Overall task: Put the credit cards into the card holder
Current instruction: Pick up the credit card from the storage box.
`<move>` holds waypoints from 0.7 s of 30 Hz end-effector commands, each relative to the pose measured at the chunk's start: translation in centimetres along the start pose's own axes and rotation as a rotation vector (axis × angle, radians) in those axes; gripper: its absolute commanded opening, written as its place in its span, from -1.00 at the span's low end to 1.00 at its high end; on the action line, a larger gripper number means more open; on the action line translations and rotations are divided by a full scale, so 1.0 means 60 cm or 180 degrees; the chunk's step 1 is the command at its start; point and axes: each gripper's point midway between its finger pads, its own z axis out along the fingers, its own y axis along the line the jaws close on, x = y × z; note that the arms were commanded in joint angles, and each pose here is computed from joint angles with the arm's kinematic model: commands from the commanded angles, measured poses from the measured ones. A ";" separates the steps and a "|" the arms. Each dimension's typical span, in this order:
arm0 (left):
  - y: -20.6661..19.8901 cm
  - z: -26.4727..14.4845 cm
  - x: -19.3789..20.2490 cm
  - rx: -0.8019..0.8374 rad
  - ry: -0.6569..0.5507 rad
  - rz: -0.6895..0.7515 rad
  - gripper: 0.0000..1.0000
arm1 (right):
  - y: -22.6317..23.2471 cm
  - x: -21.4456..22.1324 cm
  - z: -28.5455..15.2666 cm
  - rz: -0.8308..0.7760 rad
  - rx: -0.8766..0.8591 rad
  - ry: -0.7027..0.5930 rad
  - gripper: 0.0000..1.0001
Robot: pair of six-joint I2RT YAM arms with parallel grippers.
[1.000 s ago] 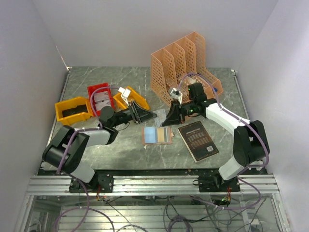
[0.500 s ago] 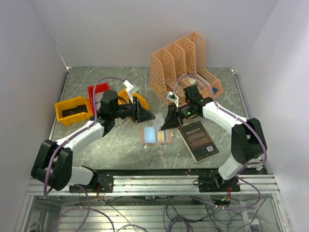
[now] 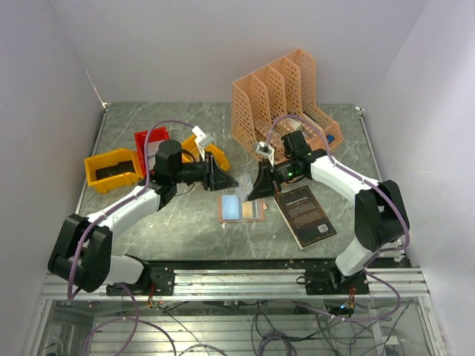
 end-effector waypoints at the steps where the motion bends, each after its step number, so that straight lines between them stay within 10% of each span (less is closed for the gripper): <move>1: -0.018 0.001 -0.012 0.0198 -0.0070 0.0064 -0.29 | -0.002 -0.007 0.002 -0.0061 0.0003 0.0018 -1.00; 17: -0.010 0.006 0.005 0.0225 0.0029 0.0010 -0.48 | -0.004 -0.005 0.004 -0.0055 -0.0002 0.0030 -1.00; 21: -0.009 0.007 0.008 0.0247 0.0033 -0.0014 -0.81 | -0.004 -0.005 0.003 -0.0067 0.0003 0.0032 -1.00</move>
